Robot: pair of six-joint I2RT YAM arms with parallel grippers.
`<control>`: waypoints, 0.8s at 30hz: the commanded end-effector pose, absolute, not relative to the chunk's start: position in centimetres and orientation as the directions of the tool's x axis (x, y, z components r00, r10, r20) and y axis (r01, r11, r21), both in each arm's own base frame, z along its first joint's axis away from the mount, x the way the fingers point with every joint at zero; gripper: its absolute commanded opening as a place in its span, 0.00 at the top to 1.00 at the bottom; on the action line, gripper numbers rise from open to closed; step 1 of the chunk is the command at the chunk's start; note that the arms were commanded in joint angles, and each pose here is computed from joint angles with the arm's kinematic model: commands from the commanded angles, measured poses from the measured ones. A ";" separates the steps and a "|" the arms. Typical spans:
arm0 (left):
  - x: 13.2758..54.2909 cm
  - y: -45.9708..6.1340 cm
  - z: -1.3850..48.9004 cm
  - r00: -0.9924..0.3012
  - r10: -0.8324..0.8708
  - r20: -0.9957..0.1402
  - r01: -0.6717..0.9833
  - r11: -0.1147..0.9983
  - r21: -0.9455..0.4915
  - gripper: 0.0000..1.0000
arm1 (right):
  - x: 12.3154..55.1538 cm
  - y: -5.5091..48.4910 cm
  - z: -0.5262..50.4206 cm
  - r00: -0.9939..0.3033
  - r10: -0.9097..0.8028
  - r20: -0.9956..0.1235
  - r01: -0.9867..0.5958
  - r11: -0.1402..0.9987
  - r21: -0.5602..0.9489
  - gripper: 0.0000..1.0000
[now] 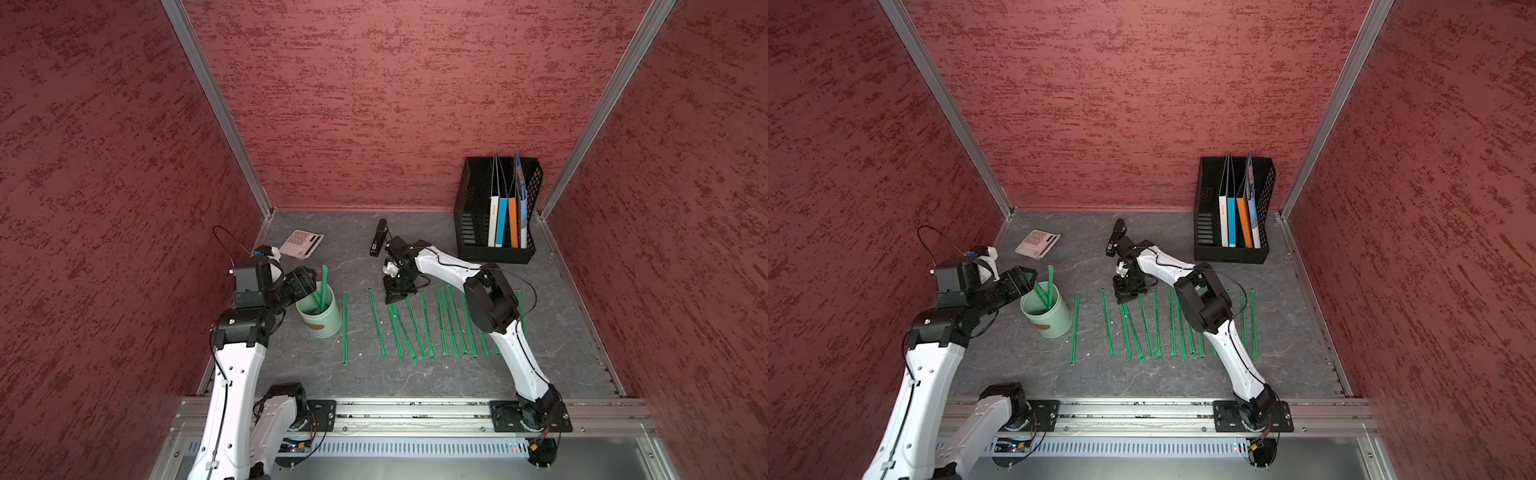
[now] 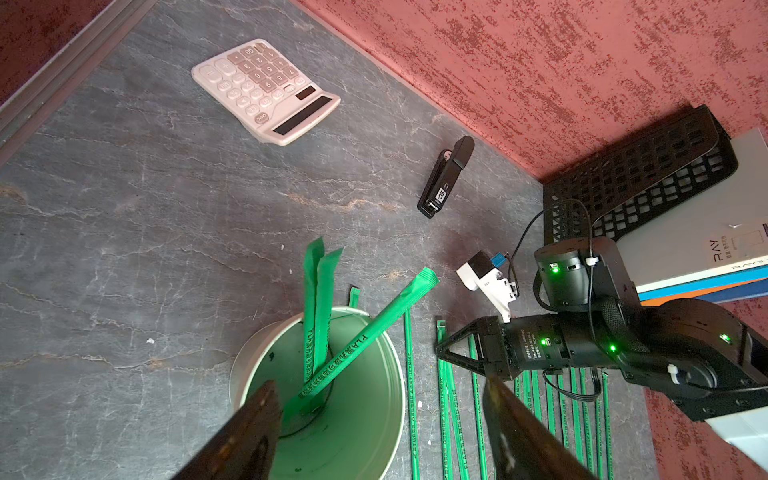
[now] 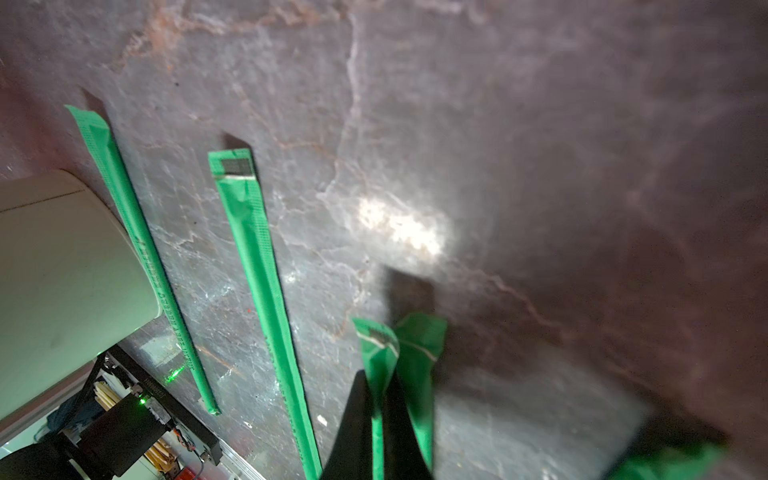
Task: Take the straws out of the storage container
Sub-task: Place the straw at the center of the board.
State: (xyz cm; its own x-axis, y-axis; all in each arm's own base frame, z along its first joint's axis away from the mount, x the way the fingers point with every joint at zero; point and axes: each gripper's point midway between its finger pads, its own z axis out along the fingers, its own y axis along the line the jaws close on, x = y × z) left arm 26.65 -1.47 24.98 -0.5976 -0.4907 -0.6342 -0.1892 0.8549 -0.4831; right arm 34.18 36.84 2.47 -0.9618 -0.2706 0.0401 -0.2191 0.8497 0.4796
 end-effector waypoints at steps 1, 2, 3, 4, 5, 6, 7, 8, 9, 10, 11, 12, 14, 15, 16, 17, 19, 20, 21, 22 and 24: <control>26.5 -1.2 25.2 -0.592 -0.485 -0.643 -0.188 0.860 -0.475 0.23 | 35.3 36.7 2.6 -0.969 -0.247 0.012 -0.211 0.853 0.477 0.98; 26.5 -1.2 25.1 -0.593 -0.486 -0.642 -0.189 0.859 -0.475 0.23 | 35.4 36.5 2.6 -0.971 -0.240 0.013 -0.205 0.857 0.472 0.98; 26.5 -1.2 25.1 -0.595 -0.484 -0.642 -0.188 0.860 -0.474 0.23 | 35.5 36.3 2.5 -0.973 -0.232 0.013 -0.199 0.861 0.468 0.98; 26.5 -1.2 25.1 -0.594 -0.484 -0.643 -0.188 0.860 -0.474 0.24 | 35.6 36.1 2.5 -0.974 -0.224 0.014 -0.193 0.865 0.463 0.98; 26.5 -1.2 25.1 -0.594 -0.484 -0.643 -0.187 0.860 -0.474 0.23 | 35.7 35.9 2.5 -0.976 -0.218 0.015 -0.187 0.869 0.458 0.98; 26.5 -1.3 25.1 -0.594 -0.483 -0.643 -0.185 0.860 -0.475 0.23 | 35.7 35.8 2.5 -0.977 -0.213 0.013 -0.184 0.870 0.458 0.98; 26.6 -1.2 25.0 -0.596 -0.484 -0.641 -0.187 0.860 -0.475 0.24 | 35.8 35.7 2.5 -0.979 -0.205 0.011 -0.178 0.872 0.456 0.98; 26.6 -1.2 25.0 -0.596 -0.484 -0.641 -0.187 0.860 -0.475 0.23 | 35.9 35.5 2.5 -0.980 -0.197 0.010 -0.172 0.876 0.451 0.98; 26.5 -1.2 25.0 -0.596 -0.484 -0.641 -0.188 0.860 -0.475 0.23 | 36.1 35.3 2.6 -0.982 -0.188 0.004 -0.166 0.879 0.446 0.98; 26.5 -1.3 25.0 -0.596 -0.484 -0.641 -0.187 0.860 -0.475 0.24 | 36.3 35.1 2.7 -0.984 -0.180 0.001 -0.161 0.881 0.444 0.98; 26.5 -1.3 24.9 -0.598 -0.484 -0.639 -0.188 0.860 -0.475 0.24 | 36.4 35.0 2.9 -0.985 -0.173 -0.005 -0.156 0.881 0.447 0.98; 26.5 -1.2 24.9 -0.598 -0.484 -0.639 -0.189 0.860 -0.475 0.23 | 36.5 35.1 3.1 -0.986 -0.167 -0.011 -0.154 0.877 0.455 0.98; 26.5 -1.2 24.8 -0.598 -0.484 -0.638 -0.189 0.859 -0.475 0.23 | 36.6 35.8 3.8 -0.987 -0.159 -0.023 -0.149 0.857 0.493 0.98; 26.6 -1.2 24.7 -0.598 -0.487 -0.637 -0.190 0.858 -0.477 0.23 | 36.6 36.1 4.1 -0.988 -0.153 -0.024 -0.143 0.848 0.511 0.98; 26.6 -1.3 24.6 -0.601 -0.488 -0.633 -0.190 0.857 -0.480 0.23 | 36.6 36.3 4.4 -0.988 -0.149 -0.029 -0.143 0.843 0.519 0.98; 26.6 -1.3 24.5 -0.602 -0.489 -0.631 -0.190 0.855 -0.482 0.24 | 36.7 36.4 4.6 -0.989 -0.143 -0.032 -0.139 0.841 0.524 0.98; 26.6 -1.4 24.4 -0.602 -0.492 -0.629 -0.188 0.853 -0.487 0.24 | 36.8 36.5 5.0 -0.991 -0.132 -0.039 -0.132 0.837 0.530 0.98; 26.6 -1.5 24.4 -0.602 -0.493 -0.629 -0.187 0.852 -0.489 0.24 | 36.8 36.6 5.1 -0.991 -0.127 -0.041 -0.129 0.835 0.535 0.98; 26.7 -1.4 24.3 -0.602 -0.493 -0.628 -0.187 0.852 -0.489 0.24 | 36.7 36.8 5.2 -0.991 -0.125 -0.038 -0.126 0.830 0.543 0.98; 26.7 -1.4 24.3 -0.602 -0.492 -0.629 -0.187 0.853 -0.488 0.23 | 36.7 36.9 5.3 -0.992 -0.122 -0.036 -0.122 0.825 0.552 0.98; 26.6 -1.4 24.3 -0.602 -0.492 -0.629 -0.188 0.853 -0.488 0.23 | 36.5 37.2 5.3 -0.992 -0.120 -0.031 -0.117 0.821 0.560 0.98</control>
